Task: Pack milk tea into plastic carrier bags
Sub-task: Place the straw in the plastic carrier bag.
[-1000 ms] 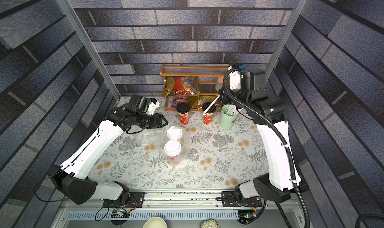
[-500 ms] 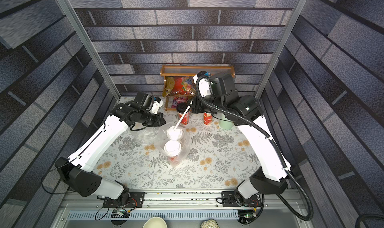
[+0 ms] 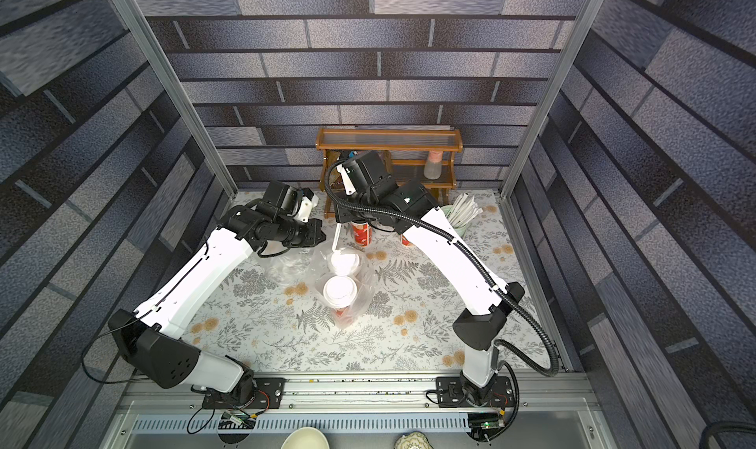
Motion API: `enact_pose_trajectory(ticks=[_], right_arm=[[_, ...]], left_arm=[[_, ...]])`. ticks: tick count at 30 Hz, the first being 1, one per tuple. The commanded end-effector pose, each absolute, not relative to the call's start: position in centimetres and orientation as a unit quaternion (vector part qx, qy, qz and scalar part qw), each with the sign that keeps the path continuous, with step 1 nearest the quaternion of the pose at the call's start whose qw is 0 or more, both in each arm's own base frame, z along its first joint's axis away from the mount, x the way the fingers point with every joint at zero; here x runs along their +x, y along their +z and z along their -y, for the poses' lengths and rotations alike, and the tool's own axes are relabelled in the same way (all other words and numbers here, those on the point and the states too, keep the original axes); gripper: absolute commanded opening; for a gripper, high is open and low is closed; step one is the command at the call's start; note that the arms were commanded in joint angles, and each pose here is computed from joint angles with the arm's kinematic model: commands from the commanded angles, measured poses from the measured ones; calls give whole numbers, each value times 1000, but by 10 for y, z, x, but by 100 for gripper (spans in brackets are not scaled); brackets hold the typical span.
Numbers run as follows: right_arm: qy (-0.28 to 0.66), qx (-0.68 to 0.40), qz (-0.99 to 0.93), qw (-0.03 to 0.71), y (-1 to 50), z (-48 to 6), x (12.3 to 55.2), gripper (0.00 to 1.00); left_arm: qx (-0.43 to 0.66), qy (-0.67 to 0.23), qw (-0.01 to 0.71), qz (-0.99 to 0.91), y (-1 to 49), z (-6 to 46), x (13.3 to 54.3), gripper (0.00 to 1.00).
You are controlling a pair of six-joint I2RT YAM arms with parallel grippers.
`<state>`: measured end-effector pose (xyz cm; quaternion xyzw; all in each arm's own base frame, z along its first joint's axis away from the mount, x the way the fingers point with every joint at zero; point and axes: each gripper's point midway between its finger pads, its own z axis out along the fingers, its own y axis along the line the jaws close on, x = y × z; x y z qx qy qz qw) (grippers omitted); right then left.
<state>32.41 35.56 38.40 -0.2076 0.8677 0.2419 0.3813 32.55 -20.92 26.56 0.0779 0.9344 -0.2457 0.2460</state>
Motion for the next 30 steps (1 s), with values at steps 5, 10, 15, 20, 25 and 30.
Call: enact_pose_trajectory(ticks=[5, 10, 15, 20, 25, 30], right_arm=[[205, -214, -858, 420, 382, -368, 343, 0], [194, -230, -860, 411, 366, -377, 343, 0], [174, -253, -859, 410, 348, -384, 340, 0], [135, -271, -860, 410, 324, -383, 340, 0], [112, -277, -864, 405, 303, -379, 340, 0], [97, -280, -870, 393, 282, -373, 339, 0]], left_arm=[[59, -270, 263, -924, 281, 208, 322, 0], [56, -271, 264, -924, 281, 207, 321, 0], [53, -280, 267, -921, 283, 210, 322, 0], [52, -288, 269, -918, 286, 212, 322, 0], [49, -287, 265, -919, 283, 211, 322, 0], [46, -287, 265, -919, 282, 209, 322, 0]])
